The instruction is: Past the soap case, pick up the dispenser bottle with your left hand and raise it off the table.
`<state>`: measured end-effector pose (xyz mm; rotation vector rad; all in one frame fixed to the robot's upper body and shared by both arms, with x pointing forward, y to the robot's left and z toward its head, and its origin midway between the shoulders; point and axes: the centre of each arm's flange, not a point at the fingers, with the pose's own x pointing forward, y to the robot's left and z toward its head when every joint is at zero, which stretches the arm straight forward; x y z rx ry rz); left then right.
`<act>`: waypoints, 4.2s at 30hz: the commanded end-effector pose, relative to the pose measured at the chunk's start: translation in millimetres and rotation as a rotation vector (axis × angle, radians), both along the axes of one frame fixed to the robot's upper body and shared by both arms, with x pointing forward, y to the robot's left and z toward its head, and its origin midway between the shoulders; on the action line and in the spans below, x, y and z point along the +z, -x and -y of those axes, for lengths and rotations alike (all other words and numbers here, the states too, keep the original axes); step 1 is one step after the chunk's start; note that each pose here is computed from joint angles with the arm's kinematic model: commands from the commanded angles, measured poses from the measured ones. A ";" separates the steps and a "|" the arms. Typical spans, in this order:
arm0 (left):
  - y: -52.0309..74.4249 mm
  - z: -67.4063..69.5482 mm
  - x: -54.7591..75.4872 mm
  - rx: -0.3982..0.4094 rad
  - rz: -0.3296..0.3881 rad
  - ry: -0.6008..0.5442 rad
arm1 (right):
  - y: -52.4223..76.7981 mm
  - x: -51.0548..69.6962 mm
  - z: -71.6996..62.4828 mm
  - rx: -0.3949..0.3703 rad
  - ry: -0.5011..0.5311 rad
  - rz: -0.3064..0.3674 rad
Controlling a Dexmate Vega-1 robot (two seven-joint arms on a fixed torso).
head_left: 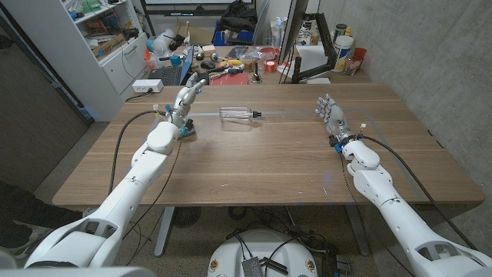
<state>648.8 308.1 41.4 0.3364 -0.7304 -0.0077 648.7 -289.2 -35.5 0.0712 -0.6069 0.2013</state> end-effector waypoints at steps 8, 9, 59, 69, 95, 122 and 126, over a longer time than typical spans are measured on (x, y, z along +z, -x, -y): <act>-0.4 4.3 19.6 0.053 0.027 -0.103 | -0.5 -3.2 2.8 0.004 -0.012 0.000; -0.5 4.6 20.6 0.054 0.028 -0.108 | -0.5 -3.3 3.1 0.002 -0.013 0.000; -12.3 22.0 68.7 0.093 0.041 -0.354 | 0.1 -13.5 13.6 -0.028 -0.077 -0.009; -11.9 27.3 76.6 0.109 0.052 -0.414 | -0.4 -16.0 14.7 -0.032 -0.082 -0.013; -6.1 39.4 88.3 0.128 0.065 -0.540 | 1.4 -19.5 18.6 -0.036 -0.094 -0.010; -7.0 44.6 101.0 0.132 0.047 -0.654 | 3.5 -22.3 19.9 -0.043 -0.107 -0.007; -7.1 43.8 103.0 0.144 0.045 -0.672 | 3.1 -22.1 19.0 -0.044 -0.110 -0.006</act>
